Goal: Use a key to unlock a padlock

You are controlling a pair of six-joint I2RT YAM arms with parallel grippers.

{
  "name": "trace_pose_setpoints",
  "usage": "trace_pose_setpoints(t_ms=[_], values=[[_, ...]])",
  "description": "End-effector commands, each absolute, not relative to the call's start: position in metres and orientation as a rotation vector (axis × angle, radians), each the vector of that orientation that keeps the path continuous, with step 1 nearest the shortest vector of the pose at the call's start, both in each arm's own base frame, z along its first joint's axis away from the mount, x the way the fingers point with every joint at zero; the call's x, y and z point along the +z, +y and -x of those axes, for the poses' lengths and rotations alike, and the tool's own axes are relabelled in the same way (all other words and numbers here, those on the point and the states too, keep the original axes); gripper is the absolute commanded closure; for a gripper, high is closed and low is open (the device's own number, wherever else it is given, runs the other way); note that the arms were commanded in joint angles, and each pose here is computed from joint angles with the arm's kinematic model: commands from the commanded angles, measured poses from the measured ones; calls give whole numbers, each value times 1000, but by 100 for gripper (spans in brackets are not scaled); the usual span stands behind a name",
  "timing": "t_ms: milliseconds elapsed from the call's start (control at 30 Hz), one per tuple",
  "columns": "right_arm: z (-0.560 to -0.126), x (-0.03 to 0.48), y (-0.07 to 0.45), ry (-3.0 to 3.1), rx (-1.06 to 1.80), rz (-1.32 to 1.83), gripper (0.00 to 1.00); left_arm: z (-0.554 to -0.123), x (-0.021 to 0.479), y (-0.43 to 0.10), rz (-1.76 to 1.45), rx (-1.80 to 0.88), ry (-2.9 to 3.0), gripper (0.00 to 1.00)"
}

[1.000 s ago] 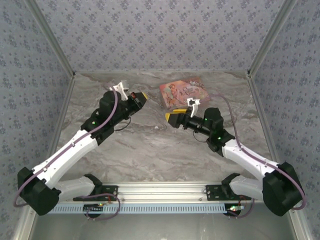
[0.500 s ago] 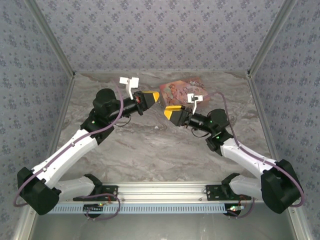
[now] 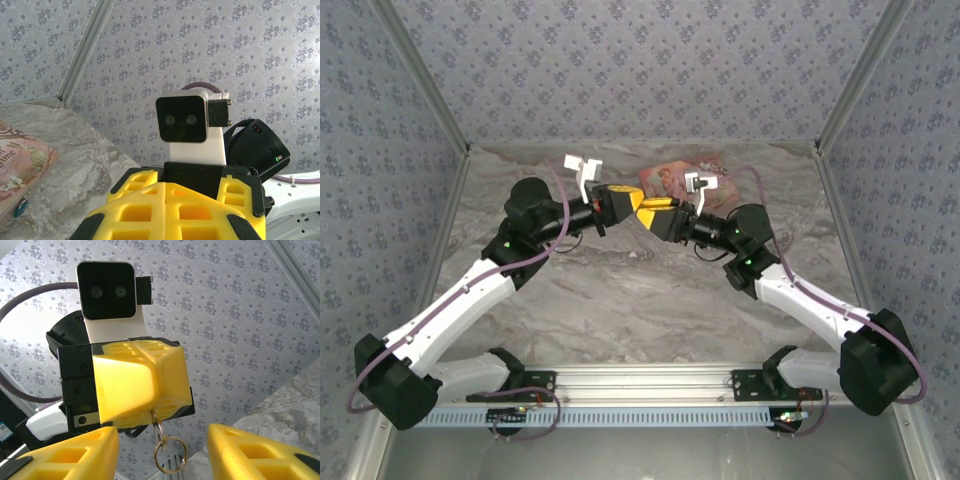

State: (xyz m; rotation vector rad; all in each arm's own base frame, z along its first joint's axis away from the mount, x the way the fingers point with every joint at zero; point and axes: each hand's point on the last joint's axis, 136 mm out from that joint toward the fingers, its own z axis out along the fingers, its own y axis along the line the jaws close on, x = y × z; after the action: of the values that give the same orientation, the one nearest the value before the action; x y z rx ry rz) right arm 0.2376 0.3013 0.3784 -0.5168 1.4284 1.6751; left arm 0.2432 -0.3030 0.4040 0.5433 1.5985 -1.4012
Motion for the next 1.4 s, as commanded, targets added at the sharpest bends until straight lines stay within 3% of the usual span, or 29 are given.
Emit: trace_pose_setpoints(t_ms=[0, 400, 1367], values=[[-234, 386, 303, 1415, 1672, 554, 53, -231, 427, -301, -609, -1399, 1516, 100], [-236, 381, 298, 1444, 1639, 535, 68, -230, 420, -303, -635, -1382, 1541, 100], [-237, 372, 299, 1485, 1631, 521, 76, -235, 416, -305, -624, -1382, 1563, 100]])
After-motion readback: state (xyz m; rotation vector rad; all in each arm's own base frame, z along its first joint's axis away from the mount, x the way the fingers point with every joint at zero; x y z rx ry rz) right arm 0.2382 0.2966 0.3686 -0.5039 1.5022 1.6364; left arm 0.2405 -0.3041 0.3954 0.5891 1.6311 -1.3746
